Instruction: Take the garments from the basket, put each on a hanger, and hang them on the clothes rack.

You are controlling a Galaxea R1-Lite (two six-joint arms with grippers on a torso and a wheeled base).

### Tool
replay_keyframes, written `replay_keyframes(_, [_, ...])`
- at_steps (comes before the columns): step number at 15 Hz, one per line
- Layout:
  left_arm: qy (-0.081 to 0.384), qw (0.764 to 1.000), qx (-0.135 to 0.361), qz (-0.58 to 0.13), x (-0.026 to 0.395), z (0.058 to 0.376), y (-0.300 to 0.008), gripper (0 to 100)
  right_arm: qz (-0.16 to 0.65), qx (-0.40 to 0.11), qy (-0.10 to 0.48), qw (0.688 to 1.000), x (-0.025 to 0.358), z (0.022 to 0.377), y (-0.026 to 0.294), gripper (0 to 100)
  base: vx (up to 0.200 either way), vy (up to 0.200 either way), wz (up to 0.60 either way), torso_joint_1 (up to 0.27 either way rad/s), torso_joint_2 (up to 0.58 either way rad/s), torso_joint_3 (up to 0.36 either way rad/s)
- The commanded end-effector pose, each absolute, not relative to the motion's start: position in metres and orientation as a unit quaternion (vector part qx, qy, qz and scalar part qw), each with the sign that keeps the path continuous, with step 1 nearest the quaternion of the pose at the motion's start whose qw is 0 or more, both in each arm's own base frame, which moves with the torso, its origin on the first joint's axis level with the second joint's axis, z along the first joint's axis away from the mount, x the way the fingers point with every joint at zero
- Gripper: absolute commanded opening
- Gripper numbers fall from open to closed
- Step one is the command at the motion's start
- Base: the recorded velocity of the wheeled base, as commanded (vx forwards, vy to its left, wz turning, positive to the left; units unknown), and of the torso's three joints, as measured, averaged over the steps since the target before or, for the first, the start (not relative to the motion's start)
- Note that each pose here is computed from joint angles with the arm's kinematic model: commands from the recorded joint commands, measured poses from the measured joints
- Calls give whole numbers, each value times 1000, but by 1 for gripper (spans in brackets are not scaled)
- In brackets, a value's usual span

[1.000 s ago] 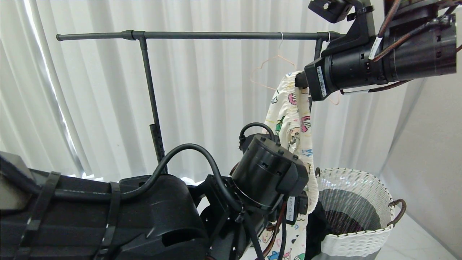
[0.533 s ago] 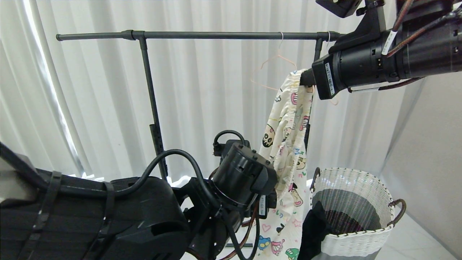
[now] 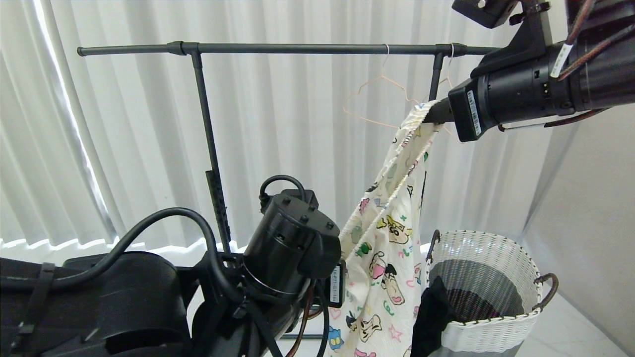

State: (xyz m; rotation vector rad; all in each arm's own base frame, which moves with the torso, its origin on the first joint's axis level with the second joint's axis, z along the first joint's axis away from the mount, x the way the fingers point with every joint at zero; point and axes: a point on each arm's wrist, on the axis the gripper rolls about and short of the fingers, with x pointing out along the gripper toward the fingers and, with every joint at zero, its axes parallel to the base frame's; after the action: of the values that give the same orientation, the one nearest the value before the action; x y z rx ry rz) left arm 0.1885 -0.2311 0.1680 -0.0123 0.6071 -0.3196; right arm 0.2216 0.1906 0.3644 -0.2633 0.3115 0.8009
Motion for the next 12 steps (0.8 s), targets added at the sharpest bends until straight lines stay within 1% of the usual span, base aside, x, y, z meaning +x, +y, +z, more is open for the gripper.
replay_keyframes(1, [285, 947, -5, -150, 182, 176, -222, 0, 370, -132, 161, 905, 213, 364, 178, 0, 0, 0, 0, 0, 0, 0])
replay_keyframes(3, [272, 953, 16, -133, 181, 176, -220, 0, 359, -141, 198, 901, 197, 349, 163, 0, 0, 0, 0, 0, 0, 0])
replay_keyframes(5, [253, 957, 35, -136, 175, 184, -217, 0, 349, -146, 227, 898, 178, 332, 142, 0, 0, 0, 0, 0, 0, 0])
replay_keyframes(7, [220, 959, 79, -159, 172, 205, -202, 0, 340, -148, 241, 897, 159, 320, 122, 0, 0, 0, 0, 0, 0, 0])
replay_keyframes(8, [202, 957, 100, -181, 174, 218, -195, 0, 338, -148, 245, 897, 148, 314, 113, 0, 0, 0, 0, 0, 0, 0])
replay_keyframes(9, [188, 957, 120, -186, 178, 230, -189, 0, 338, -148, 248, 896, 139, 310, 106, 0, 0, 0, 0, 0, 0, 0])
replay_keyframes(10, [180, 957, 139, -181, 183, 243, -186, 0, 338, -149, 252, 894, 128, 303, 98, 0, 0, 0, 0, 0, 0, 0])
replay_keyframes(11, [179, 957, 140, -180, 184, 252, -186, 0, 340, -150, 252, 894, 123, 301, 94, 0, 0, 0, 0, 0, 0, 0])
replay_keyframes(12, [188, 954, 144, -182, 183, 272, -185, 0, 345, -149, 243, 894, 113, 301, 89, 0, 0, 0, 0, 0, 0, 0])
